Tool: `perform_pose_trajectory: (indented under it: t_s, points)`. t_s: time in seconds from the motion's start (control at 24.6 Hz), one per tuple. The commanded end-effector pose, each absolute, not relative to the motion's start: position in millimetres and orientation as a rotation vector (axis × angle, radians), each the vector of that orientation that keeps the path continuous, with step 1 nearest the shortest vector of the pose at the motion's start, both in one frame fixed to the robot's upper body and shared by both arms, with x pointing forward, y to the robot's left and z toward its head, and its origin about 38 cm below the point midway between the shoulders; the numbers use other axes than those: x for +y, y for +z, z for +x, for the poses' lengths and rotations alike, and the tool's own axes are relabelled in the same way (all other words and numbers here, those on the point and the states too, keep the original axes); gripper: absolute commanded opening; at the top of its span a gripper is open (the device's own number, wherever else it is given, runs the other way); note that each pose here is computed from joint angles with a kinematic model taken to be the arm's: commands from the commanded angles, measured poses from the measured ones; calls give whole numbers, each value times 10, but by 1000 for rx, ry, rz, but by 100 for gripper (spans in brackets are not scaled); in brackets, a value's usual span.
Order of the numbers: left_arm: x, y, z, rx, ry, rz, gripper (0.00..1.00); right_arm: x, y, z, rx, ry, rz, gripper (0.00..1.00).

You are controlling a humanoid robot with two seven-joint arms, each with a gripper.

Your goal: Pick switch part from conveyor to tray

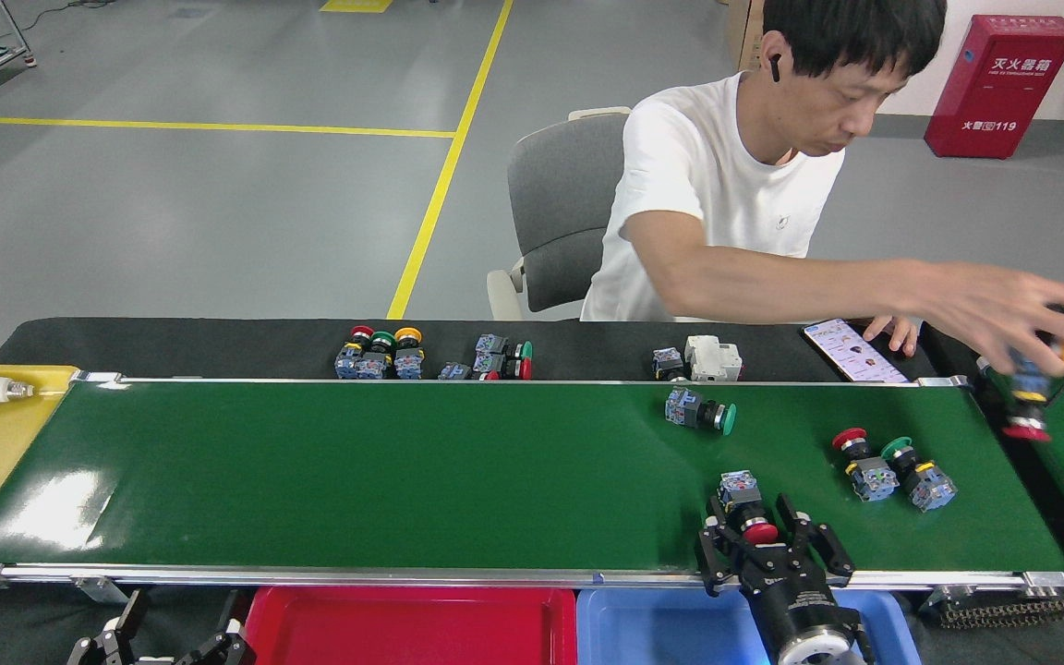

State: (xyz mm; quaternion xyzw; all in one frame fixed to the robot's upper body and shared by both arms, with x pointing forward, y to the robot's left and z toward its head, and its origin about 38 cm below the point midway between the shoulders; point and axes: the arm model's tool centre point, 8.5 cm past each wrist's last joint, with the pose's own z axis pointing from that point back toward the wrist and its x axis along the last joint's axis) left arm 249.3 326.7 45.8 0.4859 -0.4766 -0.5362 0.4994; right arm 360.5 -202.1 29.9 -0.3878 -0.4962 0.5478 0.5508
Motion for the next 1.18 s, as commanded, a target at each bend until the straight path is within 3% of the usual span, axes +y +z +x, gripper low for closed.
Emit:
perform_pose_trajectory:
  t_s: [0.0,0.24,0.33,0.53,0.65,0.69,0.73,0.77,0.81,1.02,1.14]
  points:
    - [3276,525,2522,-1169,-1302,1195,100,-2013,380,3661,-1216,1319,-909,7]
    - [3236,536,2559,-1183,-1306,1193,100,-1930,533,3623,-1285,1326,-909,6]
    - [3157,546,2601,-1205,-1314,1185,100,-1833,619,3399,-1364,1360,-881,6]
    - [3185,549,2593,-1198,-1315,1190,100,-1022,710,2974,-1622,1544,-662,8]
    - [3159,562,2617,-1211,-1316,1188,100,-566,678,2748,-1701,1634,-530,18]
    - [3160,559,2610,-1212,-1314,1186,100,-429,655,2667,-1713,1660,-489,27]
    - [3164,560,2609,-1212,-1314,1187,100,-349,638,2609,-1721,1680,-463,44]
    - [3178,562,2605,-1210,-1305,1188,100,-288,622,2553,-1722,1693,-444,82]
    - [3187,565,2604,-1210,-1304,1190,100,-282,586,2519,-1701,1705,-431,94]
    - [3202,582,2607,-1226,-1280,1186,100,-282,583,2545,-1662,1717,-422,97]
    - [3177,574,2594,-1240,-1252,1176,100,-551,684,2834,-1613,1631,-552,96]
